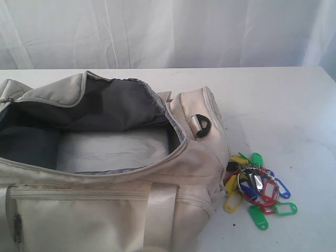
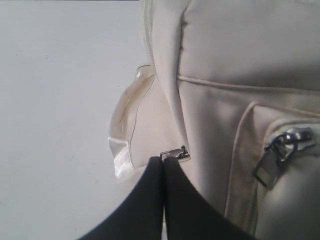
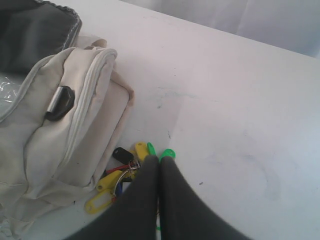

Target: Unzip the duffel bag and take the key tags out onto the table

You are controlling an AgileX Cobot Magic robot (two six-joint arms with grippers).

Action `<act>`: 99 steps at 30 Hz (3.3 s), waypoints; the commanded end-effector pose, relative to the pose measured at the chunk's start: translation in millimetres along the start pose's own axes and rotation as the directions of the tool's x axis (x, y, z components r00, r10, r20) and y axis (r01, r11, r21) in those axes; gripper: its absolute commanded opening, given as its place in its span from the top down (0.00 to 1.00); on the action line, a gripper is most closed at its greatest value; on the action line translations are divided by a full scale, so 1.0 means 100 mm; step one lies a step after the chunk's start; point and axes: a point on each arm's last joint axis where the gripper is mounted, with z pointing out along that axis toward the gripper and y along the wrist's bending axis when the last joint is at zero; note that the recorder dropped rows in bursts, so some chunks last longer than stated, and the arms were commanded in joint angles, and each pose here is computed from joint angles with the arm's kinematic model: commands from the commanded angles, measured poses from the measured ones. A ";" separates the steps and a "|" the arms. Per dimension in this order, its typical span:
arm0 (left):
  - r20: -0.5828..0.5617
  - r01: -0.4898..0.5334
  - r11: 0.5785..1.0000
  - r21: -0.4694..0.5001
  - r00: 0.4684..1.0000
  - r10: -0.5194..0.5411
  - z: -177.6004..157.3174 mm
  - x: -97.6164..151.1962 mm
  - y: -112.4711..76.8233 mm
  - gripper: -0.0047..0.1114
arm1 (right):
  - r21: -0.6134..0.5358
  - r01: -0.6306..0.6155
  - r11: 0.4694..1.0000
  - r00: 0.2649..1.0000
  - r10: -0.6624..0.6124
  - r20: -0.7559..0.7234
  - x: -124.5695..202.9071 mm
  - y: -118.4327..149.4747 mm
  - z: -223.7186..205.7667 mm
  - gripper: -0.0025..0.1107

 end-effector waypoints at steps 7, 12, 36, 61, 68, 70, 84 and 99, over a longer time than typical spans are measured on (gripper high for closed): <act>-0.001 0.016 1.000 -0.003 1.000 -0.016 0.00 0.01 0.00 0.96 | 0.009 0.003 1.000 1.000 -0.003 0.002 0.01 -0.01 -0.01 0.98; -0.002 0.013 1.000 0.007 1.000 -0.013 0.00 0.01 0.00 0.96 | 0.009 0.003 1.000 1.000 -0.003 0.002 0.01 -0.01 -0.01 0.98; -0.003 0.002 0.999 0.040 1.000 -0.002 0.00 0.01 -0.02 0.96 | 0.013 0.008 1.000 0.998 -0.008 0.066 0.03 0.01 -0.18 0.98; -0.003 0.002 0.999 0.040 1.000 -0.002 0.00 0.01 -0.02 0.96 | 0.311 -0.165 0.936 0.850 -0.025 0.527 1.42 -0.01 -0.19 0.98; -0.003 0.002 0.999 0.039 1.000 -0.002 0.00 0.01 -0.02 0.96 | 0.287 -0.159 0.945 0.949 0.067 0.307 1.93 -0.01 0.26 0.98; -0.003 0.002 0.999 0.039 1.000 -0.002 0.00 0.01 -0.02 0.96 | 0.285 -0.159 0.945 0.954 0.073 0.291 1.97 -0.01 0.29 0.98; -0.003 0.003 0.999 0.036 1.000 -0.003 0.00 0.01 -0.02 0.96 | 0.277 -0.180 0.944 0.940 0.082 0.332 1.96 -0.01 0.29 0.98; -0.001 0.015 1.000 0.001 1.000 -0.015 0.00 0.01 0.00 0.96 | 0.213 -0.261 0.942 0.918 0.174 0.356 1.95 0.02 0.30 0.98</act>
